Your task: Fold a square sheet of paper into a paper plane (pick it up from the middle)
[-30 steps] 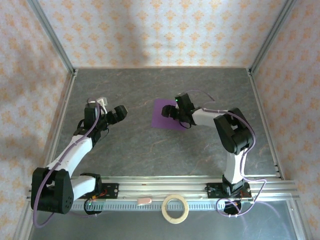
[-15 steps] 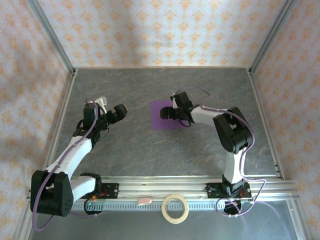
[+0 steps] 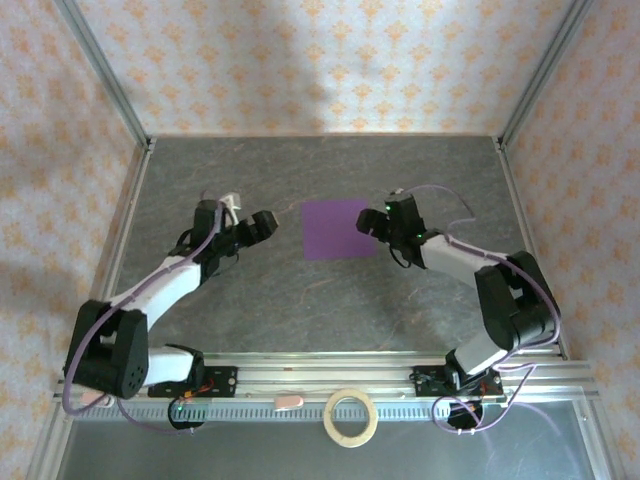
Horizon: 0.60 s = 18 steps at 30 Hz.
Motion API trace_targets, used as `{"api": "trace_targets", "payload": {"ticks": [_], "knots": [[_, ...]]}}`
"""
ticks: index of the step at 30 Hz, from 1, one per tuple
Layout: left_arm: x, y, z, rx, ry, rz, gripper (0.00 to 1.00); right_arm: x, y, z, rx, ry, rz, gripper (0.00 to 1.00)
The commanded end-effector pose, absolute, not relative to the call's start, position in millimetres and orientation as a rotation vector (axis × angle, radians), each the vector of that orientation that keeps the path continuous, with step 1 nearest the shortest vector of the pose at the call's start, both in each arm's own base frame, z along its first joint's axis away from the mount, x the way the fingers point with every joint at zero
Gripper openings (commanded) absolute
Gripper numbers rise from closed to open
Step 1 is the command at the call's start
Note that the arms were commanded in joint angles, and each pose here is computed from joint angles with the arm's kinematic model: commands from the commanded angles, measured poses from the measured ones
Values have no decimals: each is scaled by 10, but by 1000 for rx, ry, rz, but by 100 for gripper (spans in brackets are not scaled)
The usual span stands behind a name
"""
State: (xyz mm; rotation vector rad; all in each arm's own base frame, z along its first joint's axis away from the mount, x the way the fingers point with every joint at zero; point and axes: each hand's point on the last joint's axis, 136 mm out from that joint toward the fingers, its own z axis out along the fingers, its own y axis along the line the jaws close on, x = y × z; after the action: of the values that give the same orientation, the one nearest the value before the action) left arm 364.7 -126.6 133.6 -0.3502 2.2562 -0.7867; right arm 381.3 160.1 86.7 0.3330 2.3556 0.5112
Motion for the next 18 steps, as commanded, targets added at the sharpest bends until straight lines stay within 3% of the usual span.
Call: {"api": "trace_targets", "payload": {"ticks": [1, 3, 11, 18], "knots": [[3813, -1587, 1370, -205, 2308, -720, 90, 3780, 1323, 933, 521, 2293, 507, 87], [3883, -1849, 1261, -116, 2385, -678, 86, 3695, 1226, 872, 580, 2299, 543, 87], [4090, -2587, 998, 55, 2541, -479, 86, 3561, 1075, 829, 768, 2269, 636, 87], [4052, -2705, 1119, 72, 2521, -529, 87, 3502, 1270, 789, 969, 2331, 732, 84]]}}
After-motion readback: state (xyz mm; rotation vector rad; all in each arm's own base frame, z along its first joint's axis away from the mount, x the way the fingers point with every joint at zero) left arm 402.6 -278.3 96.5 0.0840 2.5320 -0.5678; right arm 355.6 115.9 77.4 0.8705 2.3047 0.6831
